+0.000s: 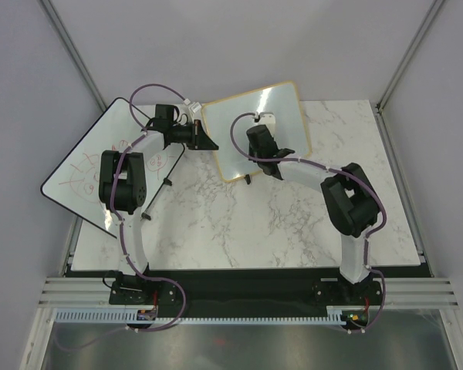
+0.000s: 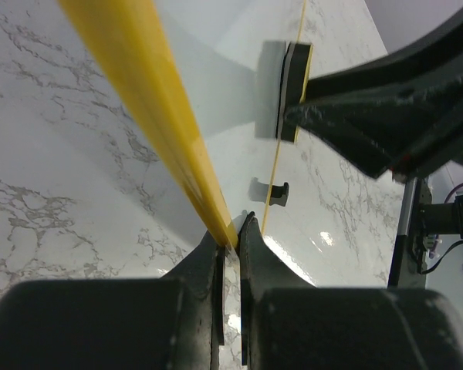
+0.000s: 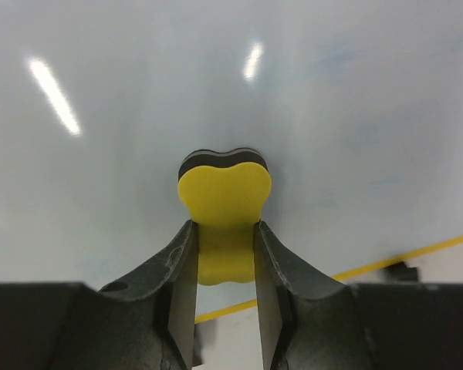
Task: Erase the whiteboard
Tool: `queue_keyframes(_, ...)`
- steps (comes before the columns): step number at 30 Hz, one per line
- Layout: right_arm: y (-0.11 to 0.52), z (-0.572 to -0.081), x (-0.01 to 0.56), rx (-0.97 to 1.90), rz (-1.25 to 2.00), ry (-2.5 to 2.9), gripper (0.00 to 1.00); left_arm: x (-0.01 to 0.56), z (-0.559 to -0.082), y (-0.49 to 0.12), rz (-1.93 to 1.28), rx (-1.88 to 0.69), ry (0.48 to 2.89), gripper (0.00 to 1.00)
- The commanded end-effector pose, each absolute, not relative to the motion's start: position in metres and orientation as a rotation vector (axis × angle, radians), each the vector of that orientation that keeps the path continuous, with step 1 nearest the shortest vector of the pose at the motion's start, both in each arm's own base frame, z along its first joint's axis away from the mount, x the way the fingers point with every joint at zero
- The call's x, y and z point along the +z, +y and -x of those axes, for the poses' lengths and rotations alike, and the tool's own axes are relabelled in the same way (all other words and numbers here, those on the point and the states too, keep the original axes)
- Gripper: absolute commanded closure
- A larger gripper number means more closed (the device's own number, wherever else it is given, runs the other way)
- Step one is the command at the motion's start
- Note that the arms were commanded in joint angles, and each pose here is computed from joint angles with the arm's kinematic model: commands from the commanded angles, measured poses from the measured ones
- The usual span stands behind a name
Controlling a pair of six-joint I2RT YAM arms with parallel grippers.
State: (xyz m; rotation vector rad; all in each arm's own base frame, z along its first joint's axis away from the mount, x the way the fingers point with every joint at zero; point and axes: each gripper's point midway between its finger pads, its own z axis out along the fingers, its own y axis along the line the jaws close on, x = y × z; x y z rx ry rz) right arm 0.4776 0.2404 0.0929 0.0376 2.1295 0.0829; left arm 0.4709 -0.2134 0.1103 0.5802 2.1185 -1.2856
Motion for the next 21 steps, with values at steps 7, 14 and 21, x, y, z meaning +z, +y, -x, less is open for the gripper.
queue_keyframes(7, 0.217, -0.469, 0.036, 0.129, -0.078, 2.264, 1.00, 0.128, -0.480, -0.224, -0.804, -1.101, 1.966, 0.98)
queue_keyframes(14, 0.126, -0.469, 0.016, -0.089, -0.235, 2.299, 1.00, 0.130, -0.481, -0.224, -0.806, -1.106, 1.962, 0.98)
queue_keyframes(21, 0.165, -0.472, 0.028, -0.031, -0.120, 2.271, 1.00, 0.128, -0.481, -0.224, -0.808, -1.113, 1.965, 0.98)
